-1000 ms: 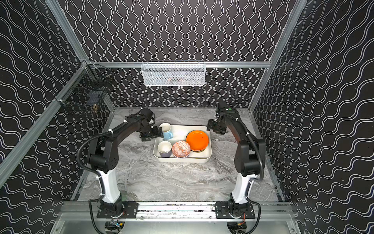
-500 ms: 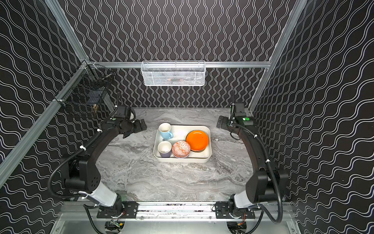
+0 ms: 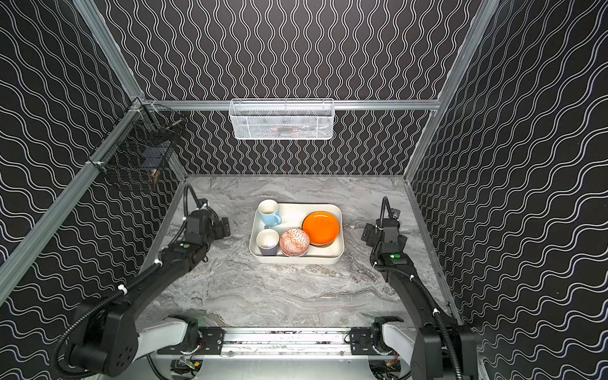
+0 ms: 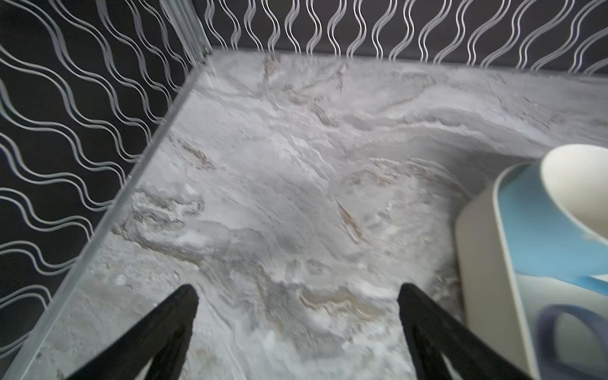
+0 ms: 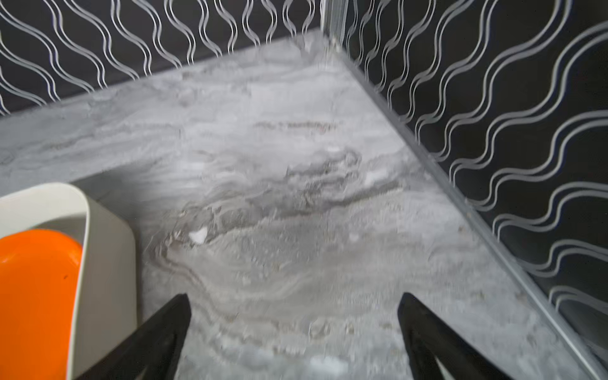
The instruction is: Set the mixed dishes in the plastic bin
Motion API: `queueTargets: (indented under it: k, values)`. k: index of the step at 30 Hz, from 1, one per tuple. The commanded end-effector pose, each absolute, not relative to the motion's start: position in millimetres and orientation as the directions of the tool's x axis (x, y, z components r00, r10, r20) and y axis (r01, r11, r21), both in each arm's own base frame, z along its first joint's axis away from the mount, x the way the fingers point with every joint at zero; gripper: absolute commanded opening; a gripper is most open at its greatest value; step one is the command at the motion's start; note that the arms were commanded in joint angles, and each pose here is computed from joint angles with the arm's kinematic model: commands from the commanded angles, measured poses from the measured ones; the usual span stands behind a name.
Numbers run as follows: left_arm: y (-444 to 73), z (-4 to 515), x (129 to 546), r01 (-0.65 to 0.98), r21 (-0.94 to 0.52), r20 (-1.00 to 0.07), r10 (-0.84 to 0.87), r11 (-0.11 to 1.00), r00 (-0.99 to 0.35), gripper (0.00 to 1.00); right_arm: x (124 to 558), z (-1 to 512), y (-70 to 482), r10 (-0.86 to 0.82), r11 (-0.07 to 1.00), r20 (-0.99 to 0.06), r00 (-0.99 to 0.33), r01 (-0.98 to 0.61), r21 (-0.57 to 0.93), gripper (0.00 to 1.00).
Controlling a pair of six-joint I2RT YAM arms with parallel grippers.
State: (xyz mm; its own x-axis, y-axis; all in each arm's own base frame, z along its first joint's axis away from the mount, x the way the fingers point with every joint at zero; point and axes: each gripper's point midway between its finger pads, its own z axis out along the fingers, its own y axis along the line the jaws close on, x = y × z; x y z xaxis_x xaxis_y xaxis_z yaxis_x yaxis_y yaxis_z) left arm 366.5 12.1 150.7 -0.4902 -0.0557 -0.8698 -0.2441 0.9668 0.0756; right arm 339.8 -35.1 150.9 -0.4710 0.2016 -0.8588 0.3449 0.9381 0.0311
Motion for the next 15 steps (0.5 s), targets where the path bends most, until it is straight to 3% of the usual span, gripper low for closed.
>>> queueTargets:
  k: [1, 6, 15]
  values:
    - [8, 192, 383, -0.211, 0.061, -0.969, 0.007, 0.976, -0.247, 0.99, 361, 194, -38, 0.134, 0.945, -0.958, -0.253, 0.325, 0.046, 0.99]
    - [19, 169, 378, -0.213, 0.027, -0.968, -0.027, 0.977, -0.248, 0.99, 366, 186, -24, 0.119, 0.969, -0.975, -0.188, 0.237, 0.072, 0.99]
    - [16, 140, 372, -0.187, -0.004, -0.972, -0.048, 0.982, -0.229, 0.99, 377, 173, -23, 0.091, 0.973, -0.984, -0.154, 0.223, 0.055, 0.99]
